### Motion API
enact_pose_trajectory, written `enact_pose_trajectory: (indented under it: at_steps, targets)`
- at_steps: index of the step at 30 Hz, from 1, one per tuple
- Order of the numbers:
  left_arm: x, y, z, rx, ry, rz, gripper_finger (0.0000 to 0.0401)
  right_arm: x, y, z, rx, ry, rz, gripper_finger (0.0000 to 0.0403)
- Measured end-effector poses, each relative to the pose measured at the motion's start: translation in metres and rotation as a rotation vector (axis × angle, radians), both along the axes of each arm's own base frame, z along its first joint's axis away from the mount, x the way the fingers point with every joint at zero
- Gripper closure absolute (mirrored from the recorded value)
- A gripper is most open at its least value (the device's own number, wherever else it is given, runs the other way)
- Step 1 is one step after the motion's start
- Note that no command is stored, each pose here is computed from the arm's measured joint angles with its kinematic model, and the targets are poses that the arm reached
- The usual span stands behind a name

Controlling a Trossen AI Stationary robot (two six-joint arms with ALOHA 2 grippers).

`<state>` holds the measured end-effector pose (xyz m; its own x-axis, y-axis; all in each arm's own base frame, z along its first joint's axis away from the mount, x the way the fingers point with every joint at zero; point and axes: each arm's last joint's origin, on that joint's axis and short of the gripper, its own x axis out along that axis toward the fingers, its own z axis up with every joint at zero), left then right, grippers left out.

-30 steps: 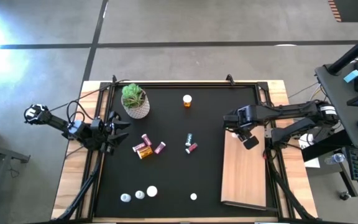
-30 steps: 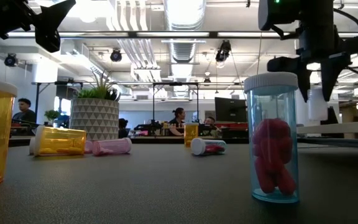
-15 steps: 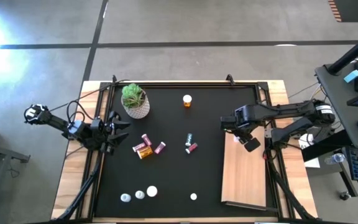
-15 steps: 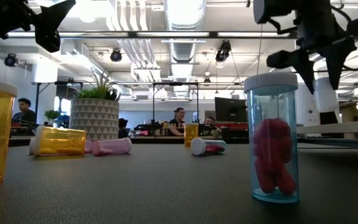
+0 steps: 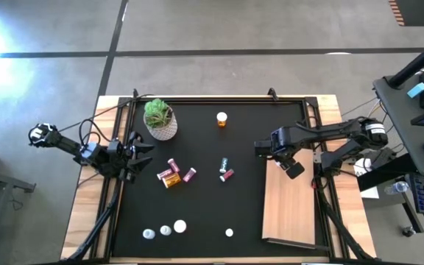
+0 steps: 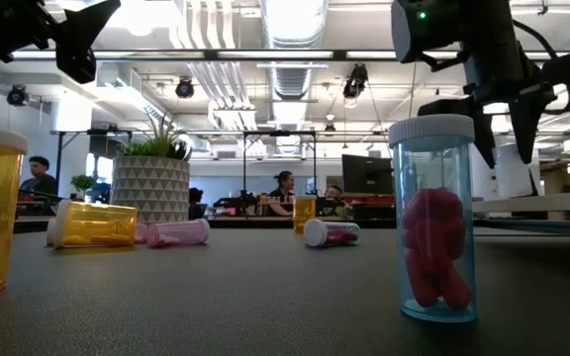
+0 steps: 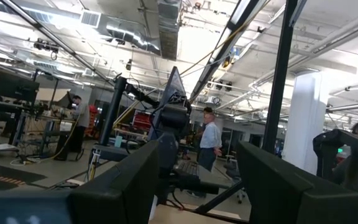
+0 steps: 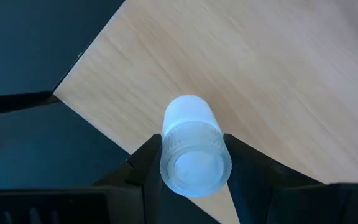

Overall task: Pick and place medicine bottles onto shelf by color
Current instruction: Put the top white pill bottle on the shelf

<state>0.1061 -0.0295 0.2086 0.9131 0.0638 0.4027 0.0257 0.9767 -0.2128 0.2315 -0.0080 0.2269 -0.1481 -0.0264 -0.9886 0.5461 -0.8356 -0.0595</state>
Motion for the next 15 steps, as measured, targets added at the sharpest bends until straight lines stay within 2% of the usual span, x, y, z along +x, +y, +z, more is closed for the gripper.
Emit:
enact_pose_trajectory:
  at_steps: [4, 15]
  targets:
    - [0.0000, 0.0000, 0.0000, 0.000, 0.000, 0.000, 0.0202, 0.0004, -0.0006, -0.0009, -0.015, 0.000, 0.024, 0.0255]
    - [0.0000, 0.0000, 0.0000, 0.000, 0.000, 0.000, 0.0202, 0.0003, -0.0006, -0.0015, -0.014, 0.008, 0.046, 0.0188]
